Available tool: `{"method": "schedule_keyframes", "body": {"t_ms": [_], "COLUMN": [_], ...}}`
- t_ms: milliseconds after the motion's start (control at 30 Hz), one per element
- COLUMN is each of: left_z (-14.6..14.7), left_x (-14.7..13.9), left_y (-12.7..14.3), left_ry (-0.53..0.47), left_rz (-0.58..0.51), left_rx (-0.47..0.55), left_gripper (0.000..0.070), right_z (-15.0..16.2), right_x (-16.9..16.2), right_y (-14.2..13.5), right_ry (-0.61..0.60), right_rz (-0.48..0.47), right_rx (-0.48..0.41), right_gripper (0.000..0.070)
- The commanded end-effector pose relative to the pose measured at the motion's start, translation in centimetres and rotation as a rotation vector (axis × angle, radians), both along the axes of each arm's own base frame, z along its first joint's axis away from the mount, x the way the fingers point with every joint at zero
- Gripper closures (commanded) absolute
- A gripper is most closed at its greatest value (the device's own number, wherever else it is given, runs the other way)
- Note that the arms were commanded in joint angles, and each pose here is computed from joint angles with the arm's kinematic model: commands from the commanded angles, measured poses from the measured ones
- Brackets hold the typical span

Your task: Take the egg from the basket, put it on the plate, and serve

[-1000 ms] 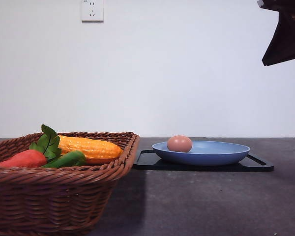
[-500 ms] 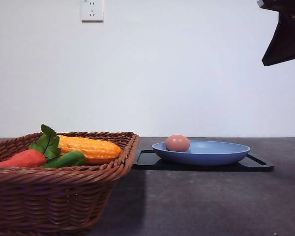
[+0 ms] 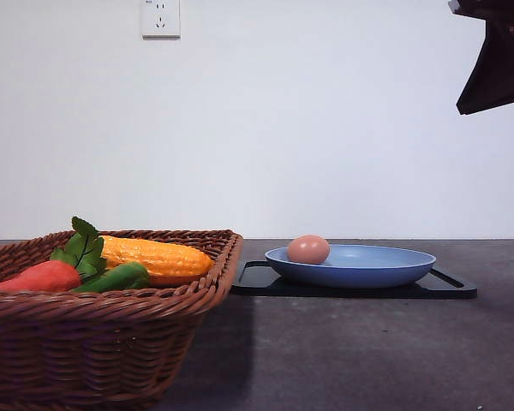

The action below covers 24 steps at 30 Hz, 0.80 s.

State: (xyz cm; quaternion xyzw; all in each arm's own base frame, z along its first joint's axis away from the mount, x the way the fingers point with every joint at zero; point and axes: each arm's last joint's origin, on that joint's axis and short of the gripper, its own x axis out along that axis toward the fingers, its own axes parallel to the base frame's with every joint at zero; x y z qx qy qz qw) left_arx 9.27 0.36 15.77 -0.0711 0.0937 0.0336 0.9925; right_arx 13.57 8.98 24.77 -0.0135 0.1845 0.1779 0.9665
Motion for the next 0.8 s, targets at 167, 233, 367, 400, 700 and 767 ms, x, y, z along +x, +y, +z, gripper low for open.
{"method": "schedule_keyframes", "body": {"t_ms": [167,233,367,400,700,767], "left_z": [-0.9,-0.9,-0.9,-0.9,-0.9,-0.9], "left_x": [0.1,0.1,0.1,0.1,0.1,0.1], "left_y": [0.0,0.0,0.0,0.0,0.0,0.0], "left_ry": [0.040,0.039,0.040,0.039,0.040,0.039], "left_rz": [0.002,0.002,0.002,0.002,0.002,0.002], "left_rx": [-0.003,-0.003,-0.003,-0.003,-0.003,-0.003], "left_gripper": [0.0700,0.0700,0.0700,0.0700,0.0700,0.0700], "right_z": [0.4,0.4,0.4,0.4,-0.9,-2.0], "right_x": [0.0,0.0,0.1,0.1,-1.1,-1.4], "right_y": [0.1,0.1,0.1,0.0,-3.1,-4.3], "right_ry": [-0.011,-0.011,-0.024,-0.037,-0.150,-0.173], "right_rz": [0.000,0.000,0.001,-0.003,-0.012,0.006], "right_rx": [0.018,0.018,-0.020,-0.058,-0.148,-0.096], "right_gripper": [0.0700,0.0700,0.0700,0.0700,0.0700,0.0700]}}
